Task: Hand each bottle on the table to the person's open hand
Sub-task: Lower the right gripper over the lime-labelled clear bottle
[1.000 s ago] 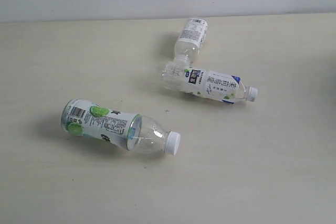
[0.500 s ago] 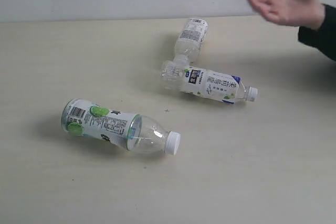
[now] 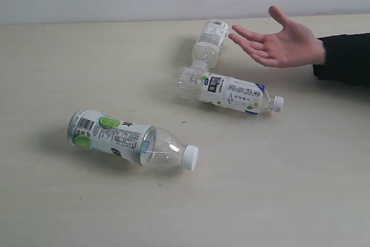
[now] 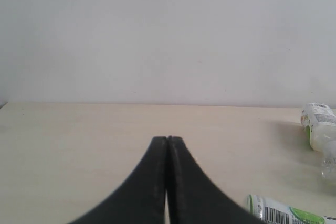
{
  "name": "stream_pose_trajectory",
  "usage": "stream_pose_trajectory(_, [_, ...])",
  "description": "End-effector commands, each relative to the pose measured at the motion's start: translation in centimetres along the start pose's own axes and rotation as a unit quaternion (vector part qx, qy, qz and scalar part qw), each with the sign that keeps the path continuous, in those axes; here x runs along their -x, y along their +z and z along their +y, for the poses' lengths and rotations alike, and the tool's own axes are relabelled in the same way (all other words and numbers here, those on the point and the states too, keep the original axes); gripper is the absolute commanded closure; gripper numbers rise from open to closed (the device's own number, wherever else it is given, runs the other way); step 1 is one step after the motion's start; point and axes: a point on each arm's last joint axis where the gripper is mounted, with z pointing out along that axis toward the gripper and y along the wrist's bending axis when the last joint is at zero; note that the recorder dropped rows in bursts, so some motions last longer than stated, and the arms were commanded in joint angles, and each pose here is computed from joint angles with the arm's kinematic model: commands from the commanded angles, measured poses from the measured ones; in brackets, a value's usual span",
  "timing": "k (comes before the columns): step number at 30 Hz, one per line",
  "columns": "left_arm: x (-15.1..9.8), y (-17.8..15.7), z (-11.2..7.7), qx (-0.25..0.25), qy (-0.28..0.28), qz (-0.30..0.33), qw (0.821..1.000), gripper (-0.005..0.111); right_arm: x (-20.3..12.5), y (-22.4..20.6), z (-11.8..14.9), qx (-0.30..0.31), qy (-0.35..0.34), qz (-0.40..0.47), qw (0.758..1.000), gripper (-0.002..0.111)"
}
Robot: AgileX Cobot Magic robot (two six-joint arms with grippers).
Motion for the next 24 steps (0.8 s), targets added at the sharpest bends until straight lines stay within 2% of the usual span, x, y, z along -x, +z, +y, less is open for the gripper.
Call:
stream_pose_trajectory(1, [0.1,-0.1,0.0,-0.002,-0.001,-0.007,1.0,0.107,0.4,0.0,0.1,0.007,0.014,-0.032,0.999,0.108])
stream_pose_trajectory(4, [0.1,-0.1,0.0,-0.002,-0.001,-0.007,1.0,0.107,0.9,0.0,0.2,0.013,0.03,-0.06,0.998,0.108])
stream_pose_trajectory(7, [0.1,-0.1,0.0,-0.002,-0.001,-0.007,1.0,0.107,1.6,0.8,0.2,0.012,0.017,-0.081,0.997,0.108])
stream_pose_trajectory(11, [0.1,-0.1,0.0,-0.002,-0.001,-0.007,1.0,0.107,2.6,5.7,0.5,0.032,0.01,0.026,0.999,0.108])
stream_pose_trajectory(14, [0.1,-0.1,0.0,-0.002,-0.001,-0.007,1.0,0.107,4.1,9.8,1.6,0.101,-0.033,0.114,0.988,0.108])
stream_pose_trajectory(17, [0.1,-0.1,0.0,-0.002,-0.001,-0.007,1.0,0.107,4.9,13.8,3.8,0.247,-0.044,0.22,0.943,0.108])
stream_pose_trajectory(19, [0.1,-0.1,0.0,-0.002,-0.001,-0.007,1.0,0.107,5.0,16.8,5.0,0.336,-0.013,0.279,0.9,0.108])
stream_pose_trajectory(22, [0.1,-0.1,0.0,-0.002,-0.001,-0.007,1.0,0.107,4.0,21.0,6.5,0.393,0.016,0.344,0.852,0.108])
stream_pose_trajectory(24, [0.1,-0.1,0.0,-0.002,-0.001,-0.007,1.0,0.107,3.3,23.1,7.7,0.401,0.009,0.366,0.84,0.107])
